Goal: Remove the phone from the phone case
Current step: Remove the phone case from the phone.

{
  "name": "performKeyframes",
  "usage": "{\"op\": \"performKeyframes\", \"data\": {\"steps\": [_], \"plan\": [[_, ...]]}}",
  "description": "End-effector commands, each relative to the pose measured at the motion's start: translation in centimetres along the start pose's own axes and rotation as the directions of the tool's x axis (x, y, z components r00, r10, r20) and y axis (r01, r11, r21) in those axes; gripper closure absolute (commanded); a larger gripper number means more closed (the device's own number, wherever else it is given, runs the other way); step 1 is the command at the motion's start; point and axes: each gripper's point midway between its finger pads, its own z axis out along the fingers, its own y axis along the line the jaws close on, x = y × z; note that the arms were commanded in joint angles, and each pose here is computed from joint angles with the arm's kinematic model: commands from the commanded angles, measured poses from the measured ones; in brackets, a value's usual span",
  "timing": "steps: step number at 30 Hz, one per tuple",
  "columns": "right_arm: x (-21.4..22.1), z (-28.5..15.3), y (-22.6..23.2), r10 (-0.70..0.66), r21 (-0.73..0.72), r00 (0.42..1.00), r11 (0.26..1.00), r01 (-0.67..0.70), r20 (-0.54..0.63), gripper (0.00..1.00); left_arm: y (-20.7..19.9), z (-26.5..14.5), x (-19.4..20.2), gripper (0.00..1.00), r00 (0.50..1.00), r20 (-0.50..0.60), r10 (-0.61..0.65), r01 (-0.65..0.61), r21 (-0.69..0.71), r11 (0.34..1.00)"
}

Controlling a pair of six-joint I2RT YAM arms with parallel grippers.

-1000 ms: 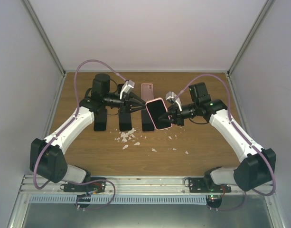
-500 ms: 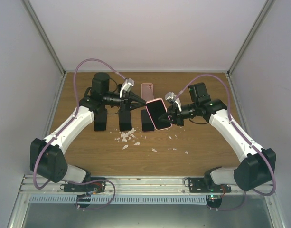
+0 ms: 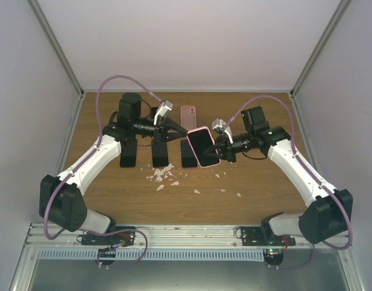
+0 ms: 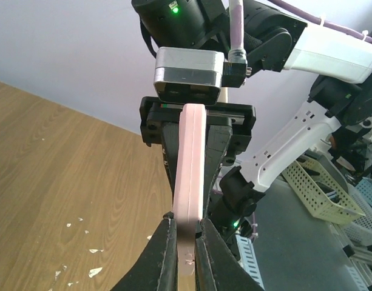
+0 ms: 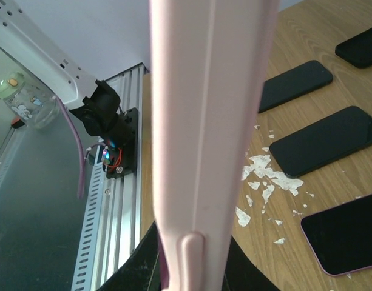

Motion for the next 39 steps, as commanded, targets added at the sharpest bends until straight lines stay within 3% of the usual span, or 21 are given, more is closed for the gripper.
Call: {"op": "performKeyframes", "data": {"steps": [1,12,17,24,39], "plan": [[-1.4,-0.1,4.6,-0.122,-0.165,0.989,0.977,0.134,0.082,1.00,4.1,-0.3,-0.8,1.00,0.999,0.016,0.045,-0.041,-0.197,0.980],[-1.6,0.1,5.0,-0.112,-0.188,0.990,0.974,0.126,0.082,0.99,5.1,-0.6,-0.6,0.99,0.998,0.000,0.065,-0.063,-0.261,0.963],[-1.9,-0.1,3.1,-0.068,-0.107,0.995,0.991,0.075,0.075,1.00,2.6,-1.5,-1.4,0.73,0.996,0.053,0.068,-0.060,-0.144,0.988],[-1.6,-0.2,0.5,-0.009,0.000,0.998,1.000,0.009,0.061,1.00,0.4,-1.9,-1.7,0.54,0.994,0.061,0.093,-0.088,-0.085,0.993],[-1.1,0.0,-0.1,0.009,0.022,0.999,1.000,-0.010,0.054,1.00,0.5,-0.5,-1.3,0.51,0.992,0.026,0.124,-0.120,-0.107,0.987]]}}
